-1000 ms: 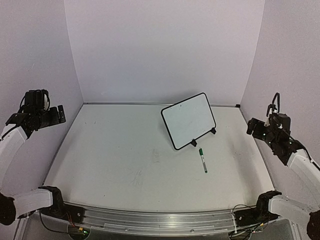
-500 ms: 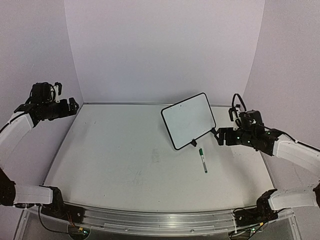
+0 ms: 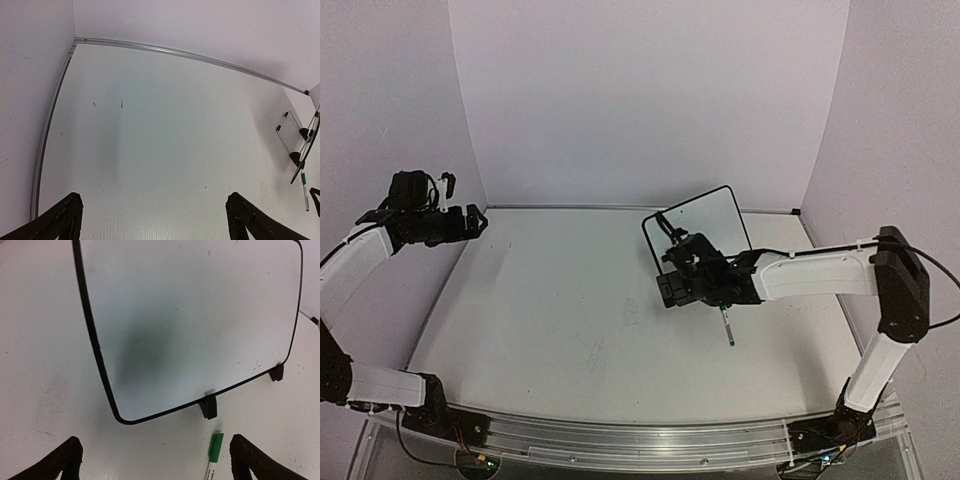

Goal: Write a sentence on the whiteboard
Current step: Move the whiteboard to the center of the board.

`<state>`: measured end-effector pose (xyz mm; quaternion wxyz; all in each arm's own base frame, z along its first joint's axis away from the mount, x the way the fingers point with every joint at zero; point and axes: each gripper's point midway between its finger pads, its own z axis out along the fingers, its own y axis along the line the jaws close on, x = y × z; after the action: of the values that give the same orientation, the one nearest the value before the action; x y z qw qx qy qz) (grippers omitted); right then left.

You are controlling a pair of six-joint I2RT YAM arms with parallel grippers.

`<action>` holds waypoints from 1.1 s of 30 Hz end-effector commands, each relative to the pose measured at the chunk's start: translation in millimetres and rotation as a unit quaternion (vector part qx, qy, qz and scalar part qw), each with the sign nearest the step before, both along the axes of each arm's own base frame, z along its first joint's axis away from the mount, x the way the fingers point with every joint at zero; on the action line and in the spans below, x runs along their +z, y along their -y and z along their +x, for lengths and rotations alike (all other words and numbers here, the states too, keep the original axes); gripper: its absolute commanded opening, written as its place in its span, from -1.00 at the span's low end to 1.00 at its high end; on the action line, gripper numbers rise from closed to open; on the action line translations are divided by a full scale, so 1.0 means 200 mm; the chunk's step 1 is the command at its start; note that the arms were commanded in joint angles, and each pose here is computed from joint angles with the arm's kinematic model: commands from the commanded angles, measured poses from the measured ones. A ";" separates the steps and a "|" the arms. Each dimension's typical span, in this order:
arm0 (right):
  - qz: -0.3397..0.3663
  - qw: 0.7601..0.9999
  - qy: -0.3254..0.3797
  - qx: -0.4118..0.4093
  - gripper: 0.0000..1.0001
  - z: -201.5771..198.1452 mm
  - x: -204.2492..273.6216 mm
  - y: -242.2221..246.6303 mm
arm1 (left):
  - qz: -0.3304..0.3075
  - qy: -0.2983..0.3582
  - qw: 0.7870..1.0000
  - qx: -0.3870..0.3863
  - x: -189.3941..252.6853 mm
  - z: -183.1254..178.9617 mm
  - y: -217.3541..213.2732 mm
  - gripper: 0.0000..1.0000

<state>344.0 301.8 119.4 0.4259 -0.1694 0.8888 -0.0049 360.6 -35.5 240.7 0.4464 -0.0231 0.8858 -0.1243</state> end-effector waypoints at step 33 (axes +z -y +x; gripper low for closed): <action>-0.083 0.988 0.016 -0.126 0.96 0.36 -0.07 0.15 | -0.027 0.021 0.999 -0.028 0.04 -0.01 0.06 0.99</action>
<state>413.5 287.4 91.5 0.4175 -0.1058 0.8935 -0.1267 357.1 -46.2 236.6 0.4374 -0.0113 0.8861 -0.1532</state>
